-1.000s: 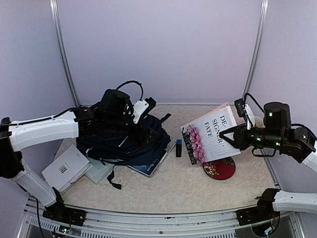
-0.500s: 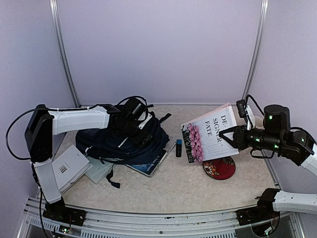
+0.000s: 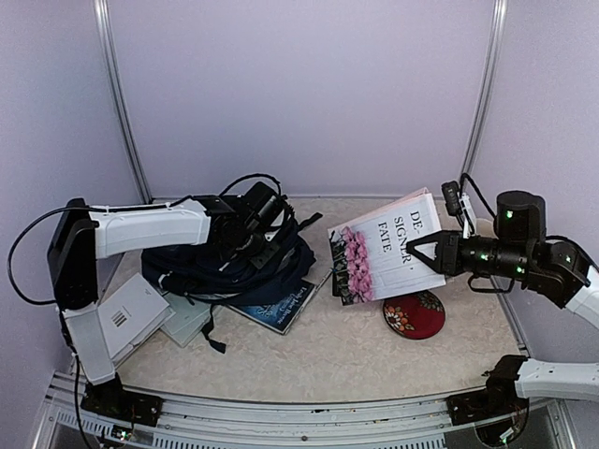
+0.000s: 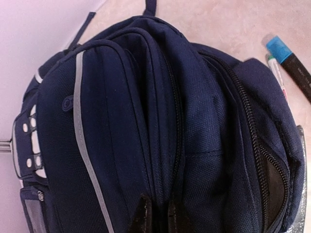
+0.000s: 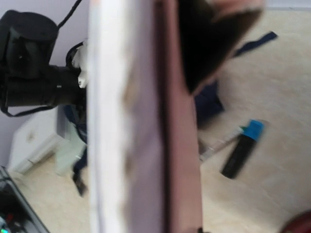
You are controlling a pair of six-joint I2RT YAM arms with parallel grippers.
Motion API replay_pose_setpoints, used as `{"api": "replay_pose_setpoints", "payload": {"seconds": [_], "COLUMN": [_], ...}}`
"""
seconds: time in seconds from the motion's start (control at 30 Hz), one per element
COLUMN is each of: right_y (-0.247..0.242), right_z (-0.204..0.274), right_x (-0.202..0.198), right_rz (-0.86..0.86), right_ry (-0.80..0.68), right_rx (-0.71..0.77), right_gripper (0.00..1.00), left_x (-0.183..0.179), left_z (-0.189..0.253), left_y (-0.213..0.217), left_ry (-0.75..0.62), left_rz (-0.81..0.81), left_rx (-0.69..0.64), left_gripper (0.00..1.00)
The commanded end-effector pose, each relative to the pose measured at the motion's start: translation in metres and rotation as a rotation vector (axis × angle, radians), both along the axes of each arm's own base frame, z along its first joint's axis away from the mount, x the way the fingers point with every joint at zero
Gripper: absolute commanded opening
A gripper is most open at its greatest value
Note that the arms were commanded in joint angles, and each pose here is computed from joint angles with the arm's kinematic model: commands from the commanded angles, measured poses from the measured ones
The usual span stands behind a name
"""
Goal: Pack the student bag
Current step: Pick up the largest pocket of the bag from the student bag, then place the book in the largest pocket of the bag.
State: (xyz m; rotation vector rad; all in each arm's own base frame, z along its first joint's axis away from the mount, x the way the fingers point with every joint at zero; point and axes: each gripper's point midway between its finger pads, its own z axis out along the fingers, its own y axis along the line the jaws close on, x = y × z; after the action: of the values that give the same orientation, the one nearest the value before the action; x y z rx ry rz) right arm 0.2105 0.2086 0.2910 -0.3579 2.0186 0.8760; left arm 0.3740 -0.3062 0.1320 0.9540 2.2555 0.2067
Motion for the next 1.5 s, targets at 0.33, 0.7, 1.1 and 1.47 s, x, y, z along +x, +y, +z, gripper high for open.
{"api": "replay_pose_setpoints", "payload": {"seconds": [0.33,0.7,1.1,1.47], "right_y": [0.052,0.084,0.138,0.255], "right_z": [0.036,-0.029,-0.004,-0.076], "right_x": [0.043,0.018,0.137,0.172], "right_rz": [-0.023,-0.112,-0.434,-0.348], "right_ry": [0.075,0.320,0.104,0.117], "right_rx": [0.409,0.558,0.596,0.298], "right_gripper": [0.09,0.07,0.10,0.61], "left_x": [-0.021,-0.012,-0.022,-0.002], "left_z": [0.206,0.221,0.246,0.242], "left_y": [-0.004,-0.022,-0.034,-0.035], "left_ry": [-0.335,-0.326,-0.342,-0.327], "left_rz": [-0.104,-0.112,-0.196,-0.214], "left_rx": [-0.461,-0.552,-0.649,-0.665], "left_gripper": [0.00,0.00,0.00,0.00]}}
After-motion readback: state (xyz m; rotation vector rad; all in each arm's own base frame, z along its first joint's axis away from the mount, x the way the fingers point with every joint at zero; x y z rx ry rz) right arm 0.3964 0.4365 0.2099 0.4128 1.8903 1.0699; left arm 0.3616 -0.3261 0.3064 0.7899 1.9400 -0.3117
